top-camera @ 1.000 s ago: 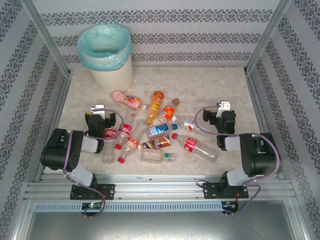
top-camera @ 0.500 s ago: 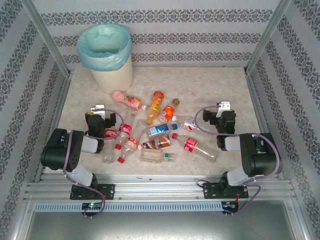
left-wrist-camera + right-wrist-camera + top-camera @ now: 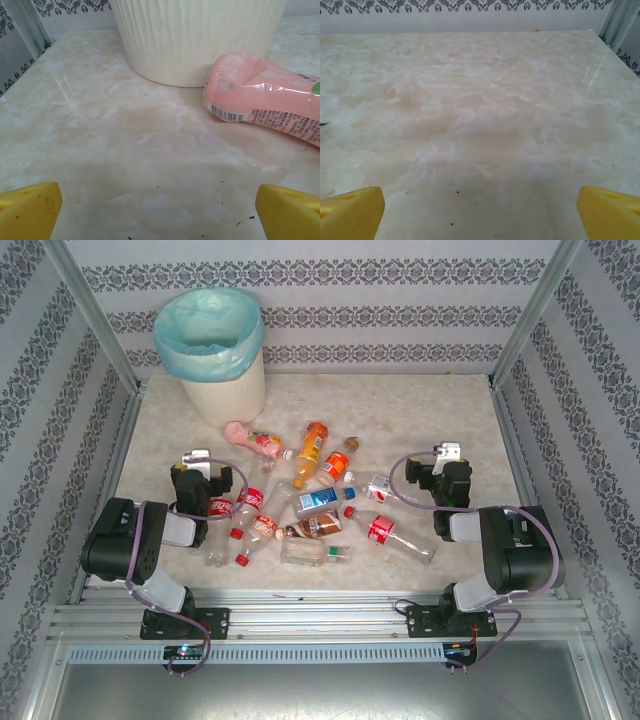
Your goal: Put the plastic bottles in the bin
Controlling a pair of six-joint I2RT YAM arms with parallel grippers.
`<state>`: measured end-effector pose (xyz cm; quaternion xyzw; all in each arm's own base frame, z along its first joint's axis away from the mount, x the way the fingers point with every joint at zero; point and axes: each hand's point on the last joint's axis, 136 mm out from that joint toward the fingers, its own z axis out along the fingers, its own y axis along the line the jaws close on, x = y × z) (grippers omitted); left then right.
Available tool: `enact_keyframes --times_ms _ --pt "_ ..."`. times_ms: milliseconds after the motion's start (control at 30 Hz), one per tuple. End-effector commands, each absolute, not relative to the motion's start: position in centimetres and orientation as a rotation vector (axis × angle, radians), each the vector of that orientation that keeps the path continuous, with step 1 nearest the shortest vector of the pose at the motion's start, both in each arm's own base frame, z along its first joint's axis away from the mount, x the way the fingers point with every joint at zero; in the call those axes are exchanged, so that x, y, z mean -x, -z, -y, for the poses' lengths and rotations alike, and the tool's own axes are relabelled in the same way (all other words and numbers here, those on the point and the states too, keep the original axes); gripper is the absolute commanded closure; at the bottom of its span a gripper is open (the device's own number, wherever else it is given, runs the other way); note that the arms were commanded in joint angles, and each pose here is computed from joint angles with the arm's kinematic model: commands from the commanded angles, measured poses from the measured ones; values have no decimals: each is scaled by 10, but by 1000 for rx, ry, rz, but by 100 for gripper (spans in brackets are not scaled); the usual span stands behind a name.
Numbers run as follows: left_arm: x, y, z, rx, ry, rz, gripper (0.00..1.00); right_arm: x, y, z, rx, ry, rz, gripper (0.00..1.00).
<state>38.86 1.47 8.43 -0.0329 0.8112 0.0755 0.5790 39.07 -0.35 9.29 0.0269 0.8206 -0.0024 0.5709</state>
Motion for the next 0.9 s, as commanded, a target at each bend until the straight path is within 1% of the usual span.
enact_keyframes --times_ms 0,167,233,333,433,500,600,667,733,800,867 --pt "-383 -110 -15 74 -151 -1812 0 -395 -122 3 -47 9 -1891 2" --pt "-374 -137 -17 91 -160 -1793 0 -383 -152 -6 -21 -41 -1922 2" --pt "-371 -149 -19 110 -162 -1774 0 -377 -158 -7 -56 -60 -1970 2" --pt "-369 -171 -17 134 -120 -1741 0 -364 -151 -11 -166 -144 -2092 2" --pt "-369 -193 -14 167 -68 -1727 1 -351 -151 -35 -138 -264 -2153 2" --pt "-368 -206 -12 190 -30 -1725 4 -343 -154 -45 -121 -291 -2165 4" --pt "-366 -230 -7 241 52 -1713 9 -331 -164 -66 -53 -376 -2184 11" --pt "-367 -247 4 272 151 -1711 12 -317 -172 -84 -5 -432 -2230 15" --pt "-371 -261 18 288 247 -1731 14 -300 -178 -97 25 -460 -2294 16" --pt "-377 -279 47 240 364 -1775 15 -277 -180 -106 52 -439 -2391 15" --pt "-378 -291 87 123 459 -1841 15 -254 -178 -110 82 -393 -2477 14"
